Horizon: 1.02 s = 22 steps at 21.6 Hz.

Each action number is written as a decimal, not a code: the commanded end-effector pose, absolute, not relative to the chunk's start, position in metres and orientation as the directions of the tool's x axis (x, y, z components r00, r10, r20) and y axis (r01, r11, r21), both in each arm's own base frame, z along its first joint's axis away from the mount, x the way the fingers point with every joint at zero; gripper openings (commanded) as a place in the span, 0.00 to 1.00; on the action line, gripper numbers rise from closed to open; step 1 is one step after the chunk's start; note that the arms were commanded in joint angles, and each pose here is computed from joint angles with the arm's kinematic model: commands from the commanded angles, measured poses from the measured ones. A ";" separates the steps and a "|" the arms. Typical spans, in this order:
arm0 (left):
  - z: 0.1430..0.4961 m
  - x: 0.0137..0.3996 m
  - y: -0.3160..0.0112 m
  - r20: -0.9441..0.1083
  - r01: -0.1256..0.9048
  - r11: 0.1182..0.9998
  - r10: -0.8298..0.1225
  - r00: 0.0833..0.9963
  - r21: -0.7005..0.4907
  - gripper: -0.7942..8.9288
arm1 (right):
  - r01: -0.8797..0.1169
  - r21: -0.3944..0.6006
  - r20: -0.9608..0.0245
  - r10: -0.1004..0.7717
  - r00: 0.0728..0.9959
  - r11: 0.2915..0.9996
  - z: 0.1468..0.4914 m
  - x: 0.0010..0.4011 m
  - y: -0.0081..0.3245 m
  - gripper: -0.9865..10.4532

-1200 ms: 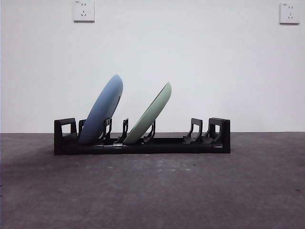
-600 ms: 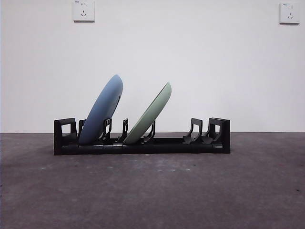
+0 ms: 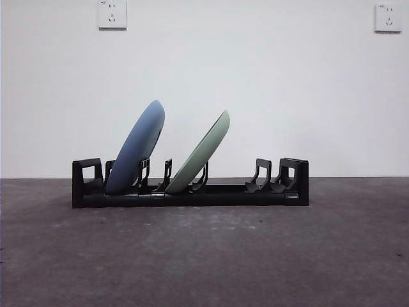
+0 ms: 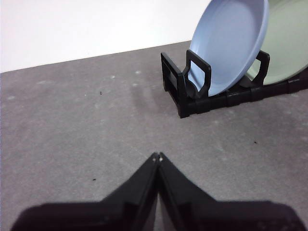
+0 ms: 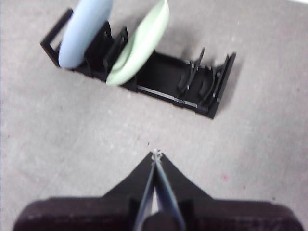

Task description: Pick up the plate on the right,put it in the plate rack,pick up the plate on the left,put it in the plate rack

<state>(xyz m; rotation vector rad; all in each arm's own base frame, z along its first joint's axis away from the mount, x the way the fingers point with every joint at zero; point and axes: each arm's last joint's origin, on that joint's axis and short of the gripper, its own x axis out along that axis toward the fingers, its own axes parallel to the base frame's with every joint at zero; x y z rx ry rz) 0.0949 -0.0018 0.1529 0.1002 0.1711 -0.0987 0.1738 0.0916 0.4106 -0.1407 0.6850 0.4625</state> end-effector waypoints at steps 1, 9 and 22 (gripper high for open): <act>0.151 0.095 -0.002 -0.172 0.103 0.993 -0.091 0.981 0.059 0.08 | -0.456 0.020 -0.636 0.364 0.681 0.890 0.409 0.176 0.093 0.09; 0.150 0.096 -0.002 -0.177 0.102 0.993 -0.090 0.980 0.057 0.08 | -0.454 0.018 -0.636 0.361 0.682 0.891 0.409 0.176 0.093 0.09; 0.149 0.096 -0.002 -0.189 0.103 0.993 -0.090 0.978 0.057 0.08 | -0.276 0.011 -0.298 0.267 0.916 0.961 0.454 0.091 0.027 0.09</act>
